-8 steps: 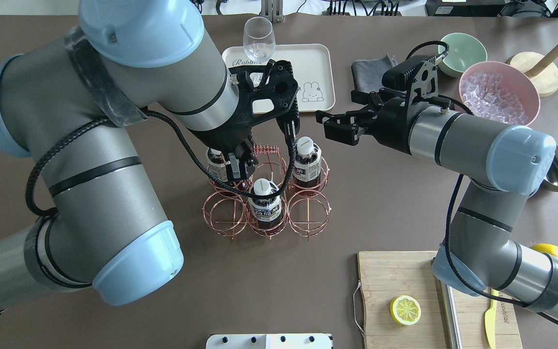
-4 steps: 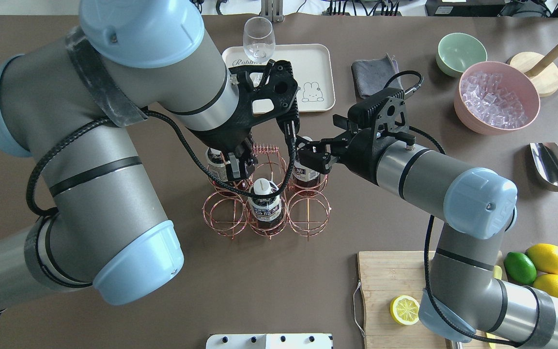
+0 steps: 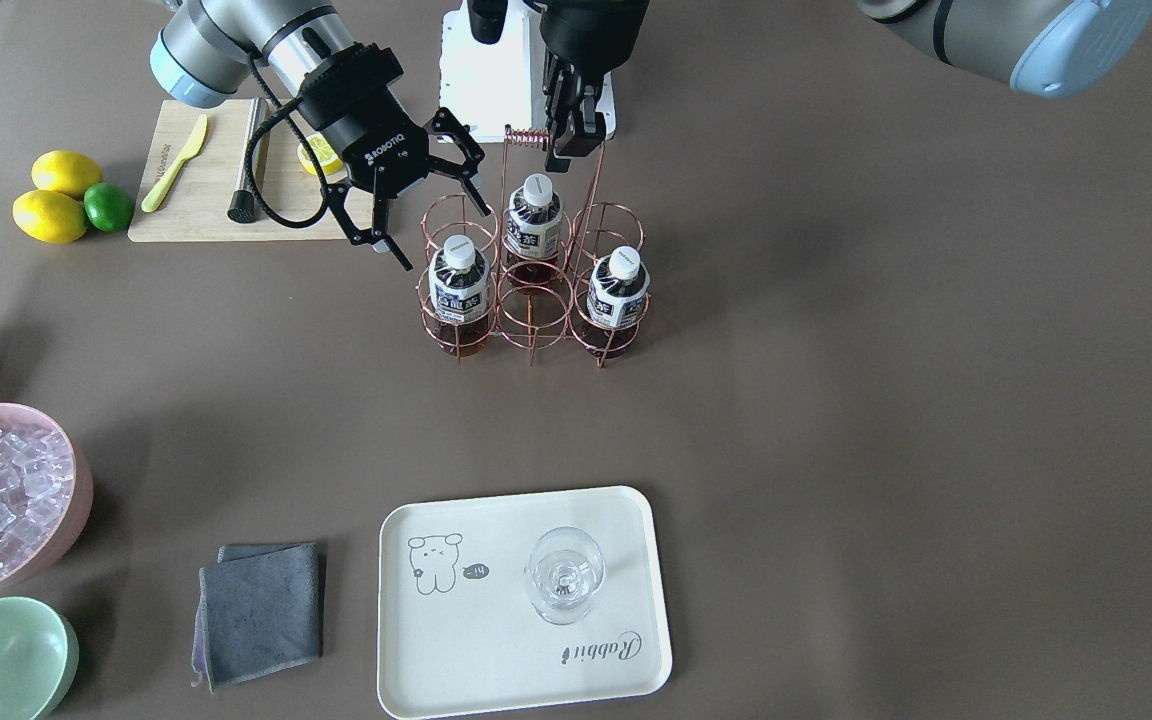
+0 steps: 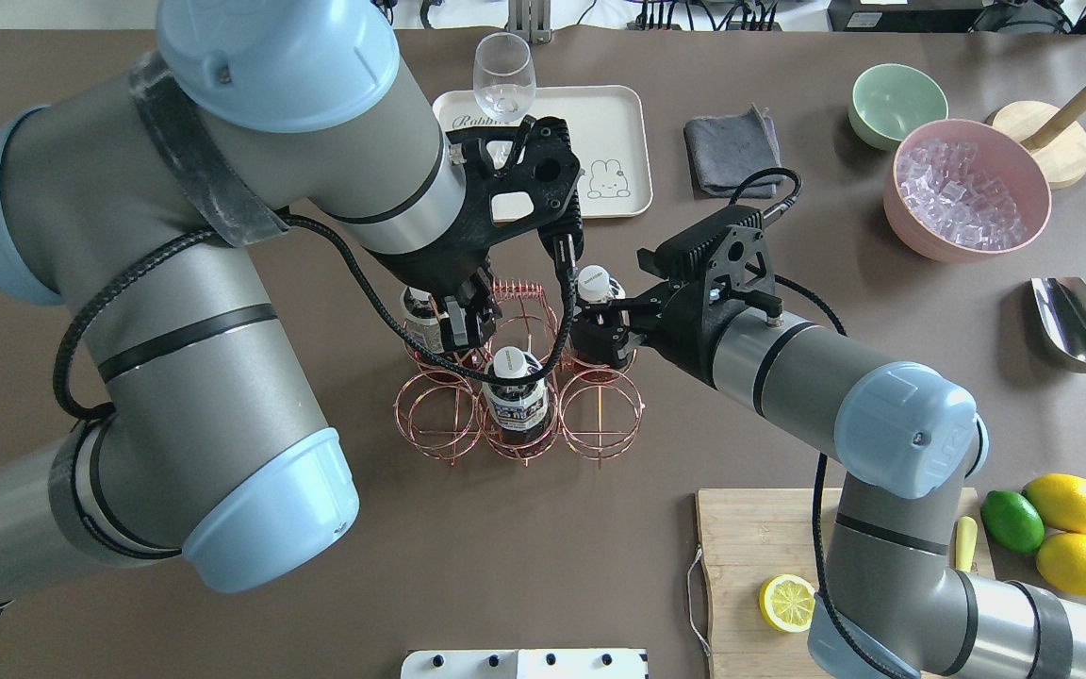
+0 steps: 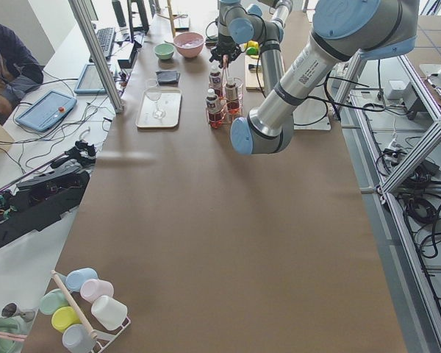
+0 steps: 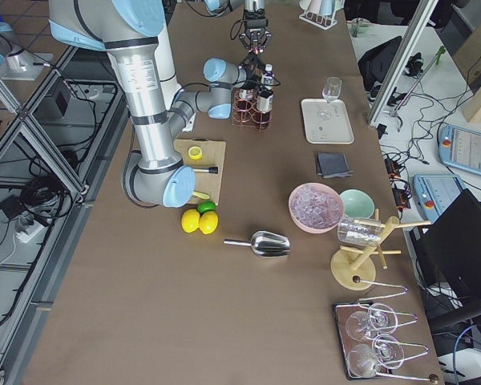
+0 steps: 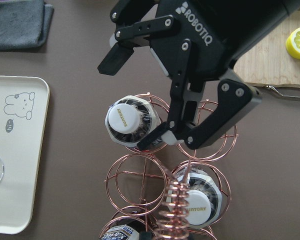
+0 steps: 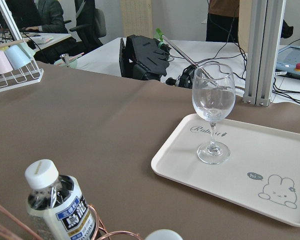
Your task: Take tea from basket to plate
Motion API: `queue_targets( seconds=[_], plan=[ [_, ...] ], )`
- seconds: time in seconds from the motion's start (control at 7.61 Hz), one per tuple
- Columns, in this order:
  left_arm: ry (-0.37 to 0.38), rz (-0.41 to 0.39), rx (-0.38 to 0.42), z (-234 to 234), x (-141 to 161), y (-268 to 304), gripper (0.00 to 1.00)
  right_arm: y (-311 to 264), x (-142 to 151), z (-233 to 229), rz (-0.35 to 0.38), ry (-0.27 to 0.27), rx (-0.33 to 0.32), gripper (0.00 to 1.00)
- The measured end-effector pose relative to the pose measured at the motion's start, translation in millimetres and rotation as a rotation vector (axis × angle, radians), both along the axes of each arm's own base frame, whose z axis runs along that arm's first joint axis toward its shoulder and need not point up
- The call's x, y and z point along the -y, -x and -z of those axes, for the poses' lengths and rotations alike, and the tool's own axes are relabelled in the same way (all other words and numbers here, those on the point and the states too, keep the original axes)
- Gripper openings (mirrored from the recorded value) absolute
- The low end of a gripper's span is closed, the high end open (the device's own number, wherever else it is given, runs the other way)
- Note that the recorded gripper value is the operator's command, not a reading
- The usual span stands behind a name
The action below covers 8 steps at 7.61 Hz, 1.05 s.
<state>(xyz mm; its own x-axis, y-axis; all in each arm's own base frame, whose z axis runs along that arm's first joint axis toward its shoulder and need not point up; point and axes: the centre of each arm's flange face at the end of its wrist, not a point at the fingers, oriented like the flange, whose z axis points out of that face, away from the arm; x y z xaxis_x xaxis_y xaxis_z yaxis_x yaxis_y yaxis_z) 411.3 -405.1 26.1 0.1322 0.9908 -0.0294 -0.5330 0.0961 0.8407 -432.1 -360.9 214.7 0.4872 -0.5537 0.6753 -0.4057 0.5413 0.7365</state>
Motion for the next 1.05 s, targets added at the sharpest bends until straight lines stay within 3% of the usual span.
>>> queue_targets(
  seconds=[0.13,0.39,1.05],
  plan=[
    [-0.003,0.004,0.002,-0.2,0.6,0.0,0.0,2.0,-1.7,-2.0,0.0,-0.004,-0.009,0.8],
    [-0.005,0.008,0.004,-0.5,1.1,-0.1,0.0,6.5,-4.8,-5.7,-0.01,-0.024,-0.036,0.61],
    [-0.004,0.009,0.004,-0.3,1.1,0.1,0.0,10.2,-4.3,-8.0,-0.023,-0.085,-0.096,0.54]
  ],
)
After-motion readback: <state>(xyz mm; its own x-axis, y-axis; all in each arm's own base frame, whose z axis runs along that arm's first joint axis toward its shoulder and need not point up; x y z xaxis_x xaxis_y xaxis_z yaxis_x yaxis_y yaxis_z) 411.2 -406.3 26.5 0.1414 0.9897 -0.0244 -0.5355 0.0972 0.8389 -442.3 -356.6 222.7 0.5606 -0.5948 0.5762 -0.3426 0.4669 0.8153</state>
